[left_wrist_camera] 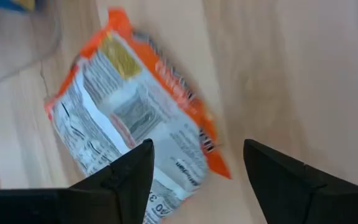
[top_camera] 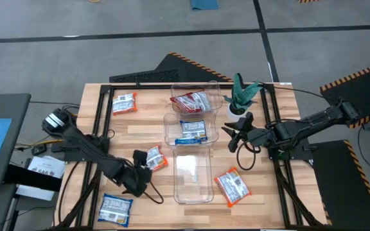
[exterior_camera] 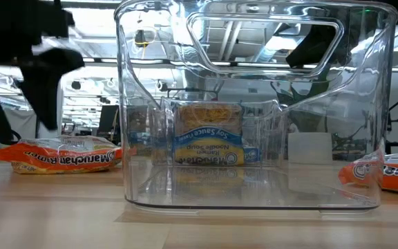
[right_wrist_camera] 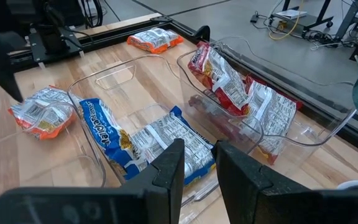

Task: Sort Maruchan noodles
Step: Put the bottom left orange noodle pack into the bottom transparent bin

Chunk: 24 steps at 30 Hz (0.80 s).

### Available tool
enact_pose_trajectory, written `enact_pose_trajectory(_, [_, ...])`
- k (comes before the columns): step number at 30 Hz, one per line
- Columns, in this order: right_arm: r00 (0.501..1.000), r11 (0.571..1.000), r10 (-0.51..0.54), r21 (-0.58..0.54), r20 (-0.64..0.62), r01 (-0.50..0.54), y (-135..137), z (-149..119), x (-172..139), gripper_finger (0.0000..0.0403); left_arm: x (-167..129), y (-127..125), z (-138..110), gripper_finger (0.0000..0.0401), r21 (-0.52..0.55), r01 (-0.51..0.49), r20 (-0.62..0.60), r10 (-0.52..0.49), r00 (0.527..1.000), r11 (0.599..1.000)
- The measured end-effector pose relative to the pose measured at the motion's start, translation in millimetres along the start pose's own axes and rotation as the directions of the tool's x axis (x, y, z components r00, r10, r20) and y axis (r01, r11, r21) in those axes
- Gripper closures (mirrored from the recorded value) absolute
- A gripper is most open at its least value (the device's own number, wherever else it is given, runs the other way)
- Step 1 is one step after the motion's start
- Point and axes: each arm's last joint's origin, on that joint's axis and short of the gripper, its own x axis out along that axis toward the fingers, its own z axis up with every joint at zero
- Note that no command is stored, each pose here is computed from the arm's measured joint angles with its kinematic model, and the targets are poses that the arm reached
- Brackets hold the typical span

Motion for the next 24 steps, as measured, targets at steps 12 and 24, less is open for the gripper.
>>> enact_pose_trajectory(12, [1.0, 1.0, -0.001, -0.002, -0.002, 0.001, -0.1, -0.3, 0.0, 0.0285, 38.8, -12.1, -10.1, 0.0183, 0.119, -0.185, -0.111, 0.199, 0.974, 0.975])
enact_pose_trajectory(24, [1.0, 1.0, 0.0, -0.002, -0.003, 0.0, 0.0, -0.4, -0.1, 0.0285, 12.6, -0.9, -9.2, 0.0399, 0.129, -0.318, -0.143, 0.335, 0.931, 0.939])
